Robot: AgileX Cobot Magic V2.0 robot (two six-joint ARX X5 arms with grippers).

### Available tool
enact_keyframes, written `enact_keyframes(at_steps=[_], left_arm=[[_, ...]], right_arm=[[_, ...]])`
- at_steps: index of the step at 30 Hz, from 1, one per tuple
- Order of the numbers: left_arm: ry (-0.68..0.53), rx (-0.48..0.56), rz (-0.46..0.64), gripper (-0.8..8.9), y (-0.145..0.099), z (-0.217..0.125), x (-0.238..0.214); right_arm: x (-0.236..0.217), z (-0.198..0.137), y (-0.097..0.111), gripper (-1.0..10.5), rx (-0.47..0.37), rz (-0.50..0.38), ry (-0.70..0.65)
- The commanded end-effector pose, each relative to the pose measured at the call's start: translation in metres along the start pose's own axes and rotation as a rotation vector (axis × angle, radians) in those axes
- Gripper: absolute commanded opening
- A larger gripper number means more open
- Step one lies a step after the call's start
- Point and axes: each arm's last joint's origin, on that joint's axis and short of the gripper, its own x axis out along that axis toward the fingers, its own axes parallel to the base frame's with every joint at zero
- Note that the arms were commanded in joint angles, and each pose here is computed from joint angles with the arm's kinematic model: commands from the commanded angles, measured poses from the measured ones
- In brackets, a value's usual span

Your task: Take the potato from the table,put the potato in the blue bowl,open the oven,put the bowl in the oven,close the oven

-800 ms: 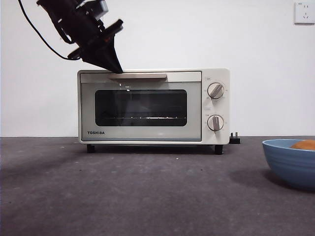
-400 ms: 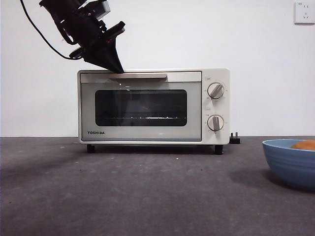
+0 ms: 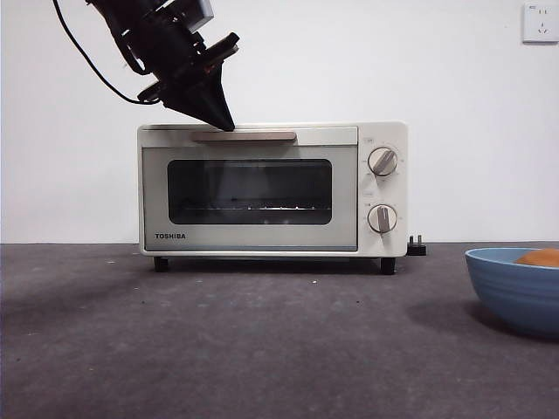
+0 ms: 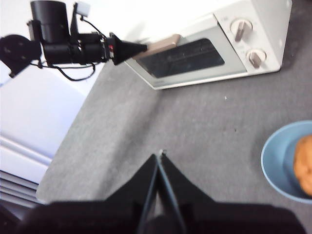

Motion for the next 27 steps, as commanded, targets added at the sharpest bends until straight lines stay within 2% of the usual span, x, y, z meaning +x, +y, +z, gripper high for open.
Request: enact_keyframes(at_steps=[1,11,15,20,27], left_arm=[[0.122,-0.037,-0.006,-0.06,0.002,-0.017,0.014],[0.185,-0.04,0.003,-0.06,-0.005,-0.022,0.015],[0.194,-0.02,0.038,-0.06,-0.012,-0.021,0.016],[0.174,-0.005,0.027,-0.06,-0.021,-0.017,0.013],[0.154,-0.01,0.079,-0.06,-0.025,-0.014,0.003]], right_arm=[[-0.001,-0.002,0.0,-0.1,0.007,0.001,0.009],[-0.009,-0.008,0.002,-0.1,0.006,0.0,0.002],[-0.026,-0.02,0.003,-0.1,0.039,-0.057,-0.06],[-0.041,-0.038,0.002,-0.1,0.055,-0.11,-0.056],[-0.048,-0.049,0.001,-0.1,0.064,-0.129,-0.045]])
